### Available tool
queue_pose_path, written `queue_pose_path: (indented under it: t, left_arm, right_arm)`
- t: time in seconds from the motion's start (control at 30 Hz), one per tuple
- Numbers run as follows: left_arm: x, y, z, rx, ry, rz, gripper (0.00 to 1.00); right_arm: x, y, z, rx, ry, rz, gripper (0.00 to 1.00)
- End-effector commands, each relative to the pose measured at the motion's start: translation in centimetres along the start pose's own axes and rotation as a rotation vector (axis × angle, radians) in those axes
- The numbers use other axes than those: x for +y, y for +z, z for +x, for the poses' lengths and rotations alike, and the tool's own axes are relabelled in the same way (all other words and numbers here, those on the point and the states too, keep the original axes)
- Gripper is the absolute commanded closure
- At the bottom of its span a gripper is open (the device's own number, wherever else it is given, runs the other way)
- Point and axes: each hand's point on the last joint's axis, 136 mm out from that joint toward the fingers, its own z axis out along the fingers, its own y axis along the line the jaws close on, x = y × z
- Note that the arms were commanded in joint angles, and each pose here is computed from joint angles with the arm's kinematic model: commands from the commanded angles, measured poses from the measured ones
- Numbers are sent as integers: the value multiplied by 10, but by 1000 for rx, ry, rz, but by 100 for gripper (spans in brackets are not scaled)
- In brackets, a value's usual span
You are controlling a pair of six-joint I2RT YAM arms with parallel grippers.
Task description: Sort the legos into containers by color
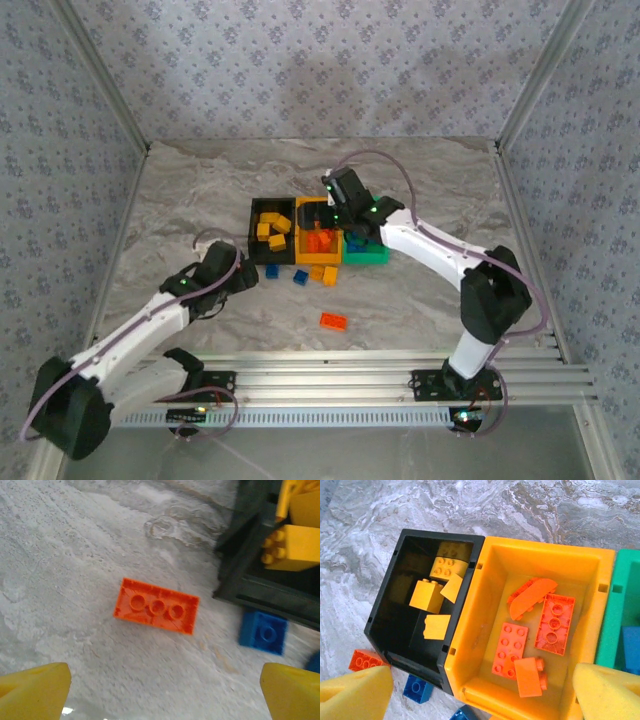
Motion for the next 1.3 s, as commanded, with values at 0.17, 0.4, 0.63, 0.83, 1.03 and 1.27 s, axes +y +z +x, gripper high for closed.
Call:
queue_pose_path:
  t: [0.17, 0.4, 0.63, 0.83, 1.03, 1.27]
  left_arm:
    - [0, 46, -2, 18, 63, -67, 2]
    - [8, 67, 5, 35, 86, -117, 1]
    - [7, 81, 7, 46, 101, -121, 11]
    - [7, 85, 9, 56, 107, -120, 28]
    - [7, 76, 8, 55, 98, -102, 45]
    - [2, 34, 11, 31, 69, -34, 49]
  right_arm:
    - [-14, -18, 4, -31, 28, 12, 6]
    - [-19, -24, -1, -50, 40, 15, 6]
    - [-23, -27, -1, -57, 45, 25, 6]
    - [-25, -26, 1, -52, 53, 27, 6]
    - [-26, -26, 3, -49, 58, 30, 6]
    - [-27, -31, 2, -63, 75, 27, 6]
